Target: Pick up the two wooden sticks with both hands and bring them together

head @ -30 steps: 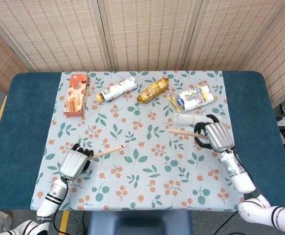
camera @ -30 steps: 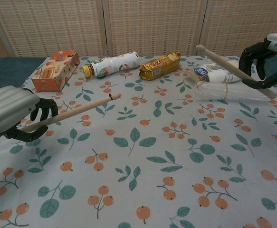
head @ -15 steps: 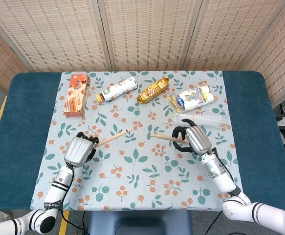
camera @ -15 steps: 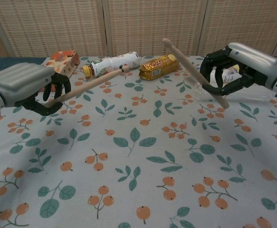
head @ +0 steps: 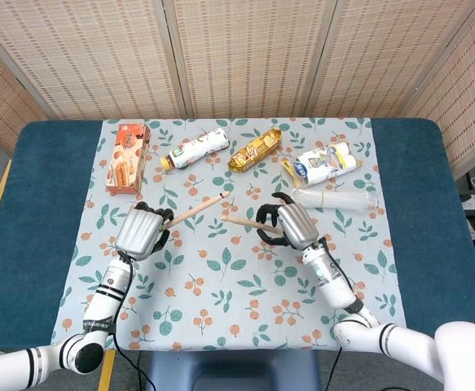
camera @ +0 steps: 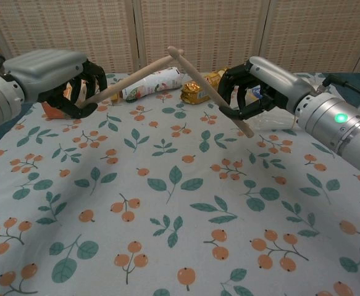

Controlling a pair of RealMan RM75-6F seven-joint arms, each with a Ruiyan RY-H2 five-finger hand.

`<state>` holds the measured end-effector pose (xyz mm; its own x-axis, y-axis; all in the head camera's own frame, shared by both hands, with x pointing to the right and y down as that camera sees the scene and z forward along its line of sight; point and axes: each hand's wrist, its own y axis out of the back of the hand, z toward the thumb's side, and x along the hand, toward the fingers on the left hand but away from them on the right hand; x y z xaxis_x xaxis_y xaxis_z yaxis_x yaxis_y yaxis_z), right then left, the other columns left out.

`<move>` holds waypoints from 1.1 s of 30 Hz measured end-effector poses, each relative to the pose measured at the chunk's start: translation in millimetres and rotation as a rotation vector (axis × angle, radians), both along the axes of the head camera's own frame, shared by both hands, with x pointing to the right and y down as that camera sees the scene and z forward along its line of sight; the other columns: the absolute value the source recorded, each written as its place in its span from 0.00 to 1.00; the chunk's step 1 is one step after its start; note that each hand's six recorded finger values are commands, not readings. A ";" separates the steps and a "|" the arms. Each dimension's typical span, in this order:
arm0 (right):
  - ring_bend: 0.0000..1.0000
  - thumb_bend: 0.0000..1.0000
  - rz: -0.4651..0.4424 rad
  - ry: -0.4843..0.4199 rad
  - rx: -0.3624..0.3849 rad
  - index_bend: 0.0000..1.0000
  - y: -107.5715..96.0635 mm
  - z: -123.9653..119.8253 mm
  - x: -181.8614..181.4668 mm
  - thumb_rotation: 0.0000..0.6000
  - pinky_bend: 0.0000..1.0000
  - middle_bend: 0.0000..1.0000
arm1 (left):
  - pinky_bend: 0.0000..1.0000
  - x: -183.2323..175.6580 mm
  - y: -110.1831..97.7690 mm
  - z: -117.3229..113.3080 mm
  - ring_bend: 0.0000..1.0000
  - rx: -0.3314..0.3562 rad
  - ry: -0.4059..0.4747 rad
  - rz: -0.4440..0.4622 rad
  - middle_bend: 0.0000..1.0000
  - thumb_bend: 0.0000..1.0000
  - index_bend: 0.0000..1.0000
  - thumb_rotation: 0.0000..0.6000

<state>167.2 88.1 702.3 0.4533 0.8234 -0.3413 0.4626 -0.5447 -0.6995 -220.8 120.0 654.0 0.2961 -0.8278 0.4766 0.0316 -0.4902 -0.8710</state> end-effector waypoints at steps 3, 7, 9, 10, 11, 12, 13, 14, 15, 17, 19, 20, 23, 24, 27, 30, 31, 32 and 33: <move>0.61 0.52 0.012 0.006 -0.012 0.88 -3.3 4.3 -3.3 1.00 0.18 0.73 | 0.35 7.6 1.2 -6.6 0.56 0.002 0.024 0.006 0.85 0.79 0.74 1.00; 0.61 0.52 0.033 -0.022 -0.027 0.89 -7.0 5.5 -12.3 1.00 0.18 0.73 | 0.35 17.2 5.0 -8.5 0.56 0.005 0.031 0.037 0.86 0.79 0.74 1.00; 0.61 0.52 0.033 -0.033 -0.033 0.89 -6.7 5.0 -15.7 1.00 0.18 0.74 | 0.35 20.1 6.5 -6.0 0.56 -0.002 0.028 0.044 0.85 0.79 0.74 1.00; 0.61 0.52 0.032 -0.038 -0.036 0.89 -6.3 4.8 -17.5 1.00 0.18 0.74 | 0.35 21.3 6.9 -4.6 0.56 -0.005 0.027 0.046 0.85 0.79 0.74 1.00; 0.61 0.52 0.030 -0.042 -0.040 0.89 -5.9 4.6 -19.6 1.00 0.18 0.73 | 0.35 23.2 7.3 -3.0 0.56 -0.008 0.027 0.048 0.85 0.79 0.74 1.00; 0.61 0.52 0.026 -0.044 -0.042 0.89 -5.4 4.6 -21.8 1.00 0.18 0.74 | 0.35 25.0 7.5 -2.1 0.56 -0.009 0.028 0.051 0.86 0.79 0.74 1.00; 0.61 0.52 0.023 -0.043 -0.041 0.89 -5.2 4.6 -23.3 1.00 0.18 0.73 | 0.35 27.2 7.8 -1.8 0.56 -0.009 0.030 0.055 0.85 0.79 0.74 1.00; 0.61 0.52 0.019 -0.040 -0.040 0.89 -4.9 4.8 -24.8 1.00 0.18 0.73 | 0.35 30.6 7.9 -1.9 0.56 -0.008 0.033 0.060 0.85 0.79 0.74 1.00; 0.61 0.52 0.015 -0.036 -0.040 0.89 -4.5 5.3 -27.0 1.00 0.18 0.73 | 0.35 33.3 8.0 -2.4 0.56 -0.005 0.036 0.066 0.86 0.79 0.74 1.00; 0.61 0.52 0.016 -0.033 -0.043 0.88 -4.5 6.8 -29.3 1.00 0.18 0.73 | 0.35 39.1 8.2 -5.0 0.56 0.005 0.042 0.079 0.86 0.79 0.74 1.00; 0.61 0.52 0.023 -0.028 -0.045 0.89 -5.8 8.2 -30.8 1.00 0.18 0.73 | 0.35 43.8 8.2 -7.8 0.56 0.016 0.048 0.090 0.86 0.79 0.74 1.00; 0.61 0.52 0.024 -0.025 -0.045 0.89 -6.3 8.6 -31.1 1.00 0.18 0.73 | 0.35 45.8 8.3 -8.8 0.56 0.018 0.050 0.094 0.86 0.79 0.74 1.00; 0.61 0.52 0.026 -0.022 -0.047 0.89 -6.8 9.1 -31.5 1.00 0.18 0.73 | 0.35 47.2 7.9 -8.8 0.56 0.020 0.045 0.098 0.86 0.79 0.74 1.00; 0.61 0.52 0.027 -0.021 -0.046 0.89 -7.2 8.8 -31.0 1.00 0.18 0.73 | 0.35 47.1 8.0 -8.4 0.56 0.018 0.044 0.097 0.86 0.78 0.74 1.00; 0.61 0.52 0.029 -0.020 -0.045 0.88 -8.2 7.7 -29.5 1.00 0.18 0.74 | 0.35 45.5 8.3 -7.1 0.56 0.016 0.039 0.094 0.86 0.78 0.74 1.00; 0.61 0.52 0.030 -0.018 -0.042 0.89 -8.9 6.6 -28.2 1.00 0.18 0.73 | 0.35 43.7 7.8 -5.7 0.56 0.013 0.036 0.089 0.86 0.78 0.74 1.00; 0.61 0.52 0.029 -0.017 -0.040 0.89 -9.1 6.0 -27.5 1.00 0.18 0.73 | 0.35 43.1 7.4 -5.4 0.56 0.014 0.034 0.088 0.86 0.78 0.74 1.00; 0.61 0.52 0.028 -0.014 -0.037 0.89 -9.4 5.4 -26.6 1.00 0.18 0.73 | 0.35 42.3 6.8 -5.3 0.56 0.017 0.033 0.086 0.86 0.78 0.74 1.00; 0.61 0.52 0.026 -0.010 -0.034 0.89 -9.6 4.7 -25.5 1.00 0.18 0.73 | 0.35 41.6 6.2 -5.3 0.56 0.019 0.032 0.084 0.85 0.78 0.74 1.00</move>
